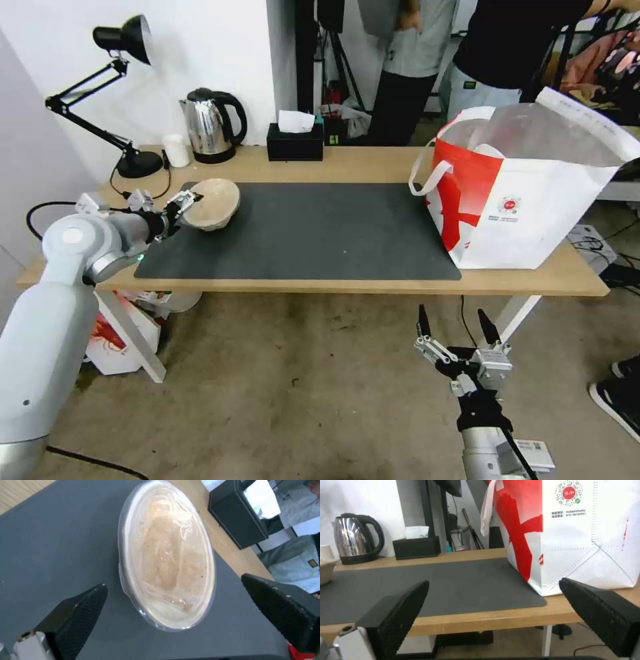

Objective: Pick up the trash from the table and place it into the takeout bag.

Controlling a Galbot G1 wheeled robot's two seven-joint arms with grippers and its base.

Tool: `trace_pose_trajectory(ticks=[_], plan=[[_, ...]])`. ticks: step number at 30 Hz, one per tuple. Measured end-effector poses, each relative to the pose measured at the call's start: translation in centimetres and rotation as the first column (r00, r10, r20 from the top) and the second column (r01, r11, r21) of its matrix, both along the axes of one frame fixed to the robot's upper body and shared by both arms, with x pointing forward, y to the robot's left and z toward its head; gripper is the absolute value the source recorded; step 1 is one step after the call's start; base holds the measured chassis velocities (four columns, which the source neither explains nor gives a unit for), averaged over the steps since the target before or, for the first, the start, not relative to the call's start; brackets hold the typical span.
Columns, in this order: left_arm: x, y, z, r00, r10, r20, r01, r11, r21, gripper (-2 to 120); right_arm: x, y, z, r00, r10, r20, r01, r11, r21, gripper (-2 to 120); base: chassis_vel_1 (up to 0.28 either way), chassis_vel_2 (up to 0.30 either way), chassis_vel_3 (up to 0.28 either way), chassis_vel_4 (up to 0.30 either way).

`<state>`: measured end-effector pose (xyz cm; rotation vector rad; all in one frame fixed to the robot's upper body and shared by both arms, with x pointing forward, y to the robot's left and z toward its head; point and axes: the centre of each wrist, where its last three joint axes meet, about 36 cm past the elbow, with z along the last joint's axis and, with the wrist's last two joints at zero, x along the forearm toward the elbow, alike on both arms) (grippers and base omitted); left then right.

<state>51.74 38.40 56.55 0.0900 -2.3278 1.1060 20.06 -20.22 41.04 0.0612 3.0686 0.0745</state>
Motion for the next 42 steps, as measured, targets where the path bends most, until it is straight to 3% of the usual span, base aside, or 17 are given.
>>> trace_pose_trajectory(ticks=[21,42], plan=[[2.4,0.1,-1.9,0.999,0.013,-0.043,-0.014,1.000,-0.015,100,0.0,0.0,0.0,1.000,0.000,0.000,0.000,1.000,0.000,100,0.000,0.000,0.000,0.000],[3.2,0.1,-2.7,0.998,0.005,-0.058,-0.006,1.000,-0.028,100,0.0,0.0,0.0,1.000,0.000,0.000,0.000,1.000,0.000,100,0.000,0.000,0.000,0.000]])
